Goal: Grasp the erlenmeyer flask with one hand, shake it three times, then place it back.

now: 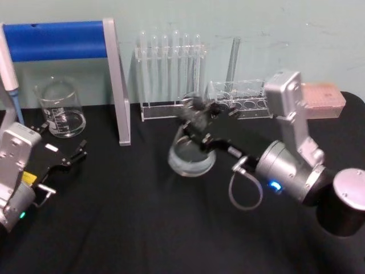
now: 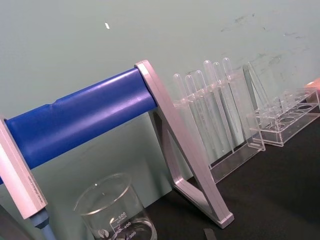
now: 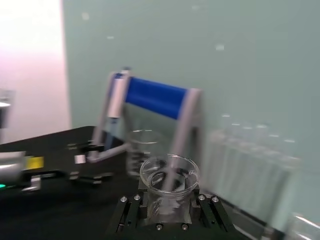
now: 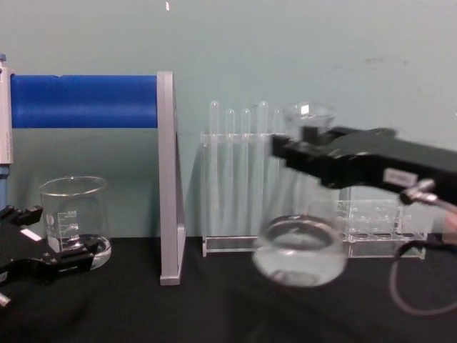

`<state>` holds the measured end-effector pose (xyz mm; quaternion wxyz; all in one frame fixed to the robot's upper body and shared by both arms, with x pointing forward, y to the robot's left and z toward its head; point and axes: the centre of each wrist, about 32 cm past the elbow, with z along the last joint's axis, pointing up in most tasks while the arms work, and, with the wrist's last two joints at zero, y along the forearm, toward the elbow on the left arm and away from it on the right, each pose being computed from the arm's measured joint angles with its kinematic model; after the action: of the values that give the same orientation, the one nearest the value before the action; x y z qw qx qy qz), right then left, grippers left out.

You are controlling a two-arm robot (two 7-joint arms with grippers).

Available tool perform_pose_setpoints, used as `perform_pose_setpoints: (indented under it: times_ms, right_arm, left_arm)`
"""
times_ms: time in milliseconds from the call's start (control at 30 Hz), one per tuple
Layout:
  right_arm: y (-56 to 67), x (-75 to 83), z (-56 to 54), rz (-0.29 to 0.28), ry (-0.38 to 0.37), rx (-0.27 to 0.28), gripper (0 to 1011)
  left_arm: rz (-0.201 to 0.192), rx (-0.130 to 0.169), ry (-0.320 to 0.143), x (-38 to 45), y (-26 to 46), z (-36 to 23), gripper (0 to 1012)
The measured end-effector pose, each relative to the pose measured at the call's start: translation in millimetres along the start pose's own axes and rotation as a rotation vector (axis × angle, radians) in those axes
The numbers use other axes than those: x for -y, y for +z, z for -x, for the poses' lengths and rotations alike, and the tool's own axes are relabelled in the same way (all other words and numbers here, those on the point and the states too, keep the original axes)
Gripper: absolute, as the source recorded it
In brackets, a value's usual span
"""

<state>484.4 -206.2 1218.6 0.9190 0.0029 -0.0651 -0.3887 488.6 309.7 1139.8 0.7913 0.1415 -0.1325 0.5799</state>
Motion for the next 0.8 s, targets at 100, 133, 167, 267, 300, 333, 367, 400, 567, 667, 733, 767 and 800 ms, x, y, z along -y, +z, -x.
perform_pose_setpoints:
  times_ms: [100,133,167,267,300,333,367,400,567,667,733,767,800]
  right_arm:
    - [-0.1,4.3,-11.5,-0.001,-0.072,0.007,456]
    - [-0.2,5.3,-13.8,-0.001,-0.088,0.009,456]
    - [-0.3,7.7,-18.6,-0.001,-0.118,0.011,456]
    - [-0.3,13.3,-28.6,-0.002,-0.18,0.014,456]
    - [-0.3,14.9,-31.1,-0.002,-0.195,0.015,456]
    - [-0.3,16.5,-33.3,-0.002,-0.209,0.016,453]
    - [-0.4,18.0,-35.2,-0.003,-0.221,0.016,456]
    - [-0.3,21.1,-39.0,-0.003,-0.246,0.018,456]
    - [-0.4,28.6,-46.9,-0.004,-0.3,0.02,456]
    - [-0.7,32.2,-50.2,-0.003,-0.324,0.022,456]
    - [-0.8,33.5,-51.5,-0.003,-0.331,0.022,456]
    - [-1.0,34.6,-52.5,-0.002,-0.339,0.023,456]
    - [-1.3,35.1,-52.8,-0.002,-0.342,0.022,456]
  left_arm:
    - [0.0,0.0,0.0,0.0,0.0,0.0,1001]
    - [0.0,0.0,0.0,0.0,0.0,0.0,1001]
    - [0.0,0.0,0.0,0.0,0.0,0.0,1001]
    - [0.0,0.0,0.0,0.0,0.0,0.0,1001]
    - [0.0,0.0,0.0,0.0,0.0,0.0,1001]
    - [0.0,0.0,0.0,0.0,0.0,0.0,1001]
    - [0.0,0.0,0.0,0.0,0.0,0.0,1001]
    - [0.0,0.0,0.0,0.0,0.0,0.0,1001]
    - [0.0,0.0,0.0,0.0,0.0,0.0,1001]
    - [0.0,0.0,0.0,0.0,0.0,0.0,1001]
    - [0.0,0.0,0.0,0.0,0.0,0.0,1001]
    - [0.0,0.0,0.0,0.0,0.0,0.0,1001]
    - [0.0,0.0,0.0,0.0,0.0,0.0,1001]
